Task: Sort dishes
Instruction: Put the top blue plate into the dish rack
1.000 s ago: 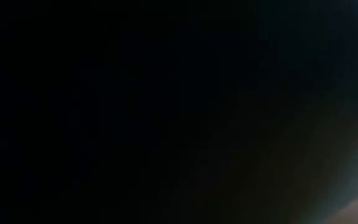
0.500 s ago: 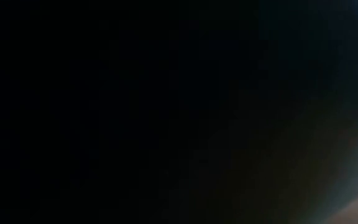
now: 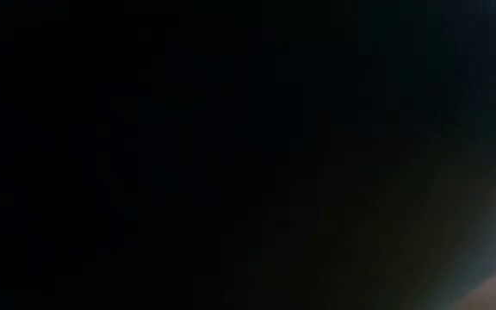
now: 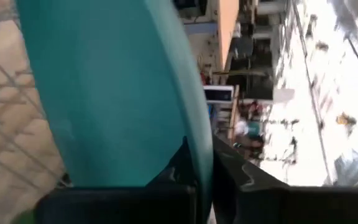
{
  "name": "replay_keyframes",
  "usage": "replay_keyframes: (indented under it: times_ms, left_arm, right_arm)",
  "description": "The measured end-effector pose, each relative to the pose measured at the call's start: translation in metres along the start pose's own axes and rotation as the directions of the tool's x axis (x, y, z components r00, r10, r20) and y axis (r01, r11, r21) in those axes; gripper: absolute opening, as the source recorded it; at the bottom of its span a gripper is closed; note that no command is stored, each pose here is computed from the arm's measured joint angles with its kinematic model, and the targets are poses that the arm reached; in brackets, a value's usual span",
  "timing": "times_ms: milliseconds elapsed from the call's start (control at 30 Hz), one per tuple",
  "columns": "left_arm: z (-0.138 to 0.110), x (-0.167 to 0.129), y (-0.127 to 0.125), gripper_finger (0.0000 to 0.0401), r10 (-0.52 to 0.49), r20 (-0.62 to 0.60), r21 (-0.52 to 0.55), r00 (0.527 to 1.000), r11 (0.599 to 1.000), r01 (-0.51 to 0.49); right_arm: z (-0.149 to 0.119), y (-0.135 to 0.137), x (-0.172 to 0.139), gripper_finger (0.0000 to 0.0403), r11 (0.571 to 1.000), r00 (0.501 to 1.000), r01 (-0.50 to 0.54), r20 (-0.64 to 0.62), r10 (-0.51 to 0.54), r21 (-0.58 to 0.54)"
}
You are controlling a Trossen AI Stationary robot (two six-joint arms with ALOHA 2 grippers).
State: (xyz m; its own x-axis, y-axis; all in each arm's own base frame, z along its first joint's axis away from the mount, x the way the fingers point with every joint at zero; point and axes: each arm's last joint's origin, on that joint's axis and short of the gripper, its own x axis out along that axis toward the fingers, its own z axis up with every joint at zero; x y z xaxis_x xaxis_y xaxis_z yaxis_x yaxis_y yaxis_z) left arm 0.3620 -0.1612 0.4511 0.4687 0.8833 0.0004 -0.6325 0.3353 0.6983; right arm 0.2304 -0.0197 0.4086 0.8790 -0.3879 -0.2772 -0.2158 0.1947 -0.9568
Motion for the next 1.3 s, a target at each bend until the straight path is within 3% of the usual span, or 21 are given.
replay_keyframes:
  times_ms: [233, 500, 933, 1300]
  left_arm:
    - [0.0, -0.038, -0.001, 0.0053, -0.072, 0.07, -0.001, 0.995, 0.997, 0.072]
    - [-0.001, -0.056, -0.001, 0.0067, -0.103, 0.1, 0.0, 0.99, 0.995, 0.104]
    - [-0.002, -0.06, -0.001, 0.0069, -0.111, 0.108, 0.059, 0.988, 0.993, 0.105]
    - [-0.002, -0.06, -0.001, 0.007, -0.111, 0.108, 0.089, 0.988, 0.991, 0.102]
  right_arm:
    - [0.001, 0.013, 0.008, 0.0015, 0.985, 0.991, -0.135, -0.018, 0.133, -0.104]
    - [0.006, 0.022, 0.026, 0.0015, 0.95, 0.982, -0.189, -0.055, 0.181, -0.249]
    - [0.006, 0.03, 0.029, 0.0016, 0.925, 0.964, -0.264, -0.047, 0.261, -0.274]
    - [0.004, 0.041, 0.025, 0.0085, 0.878, 0.925, -0.372, -0.044, 0.377, -0.302]
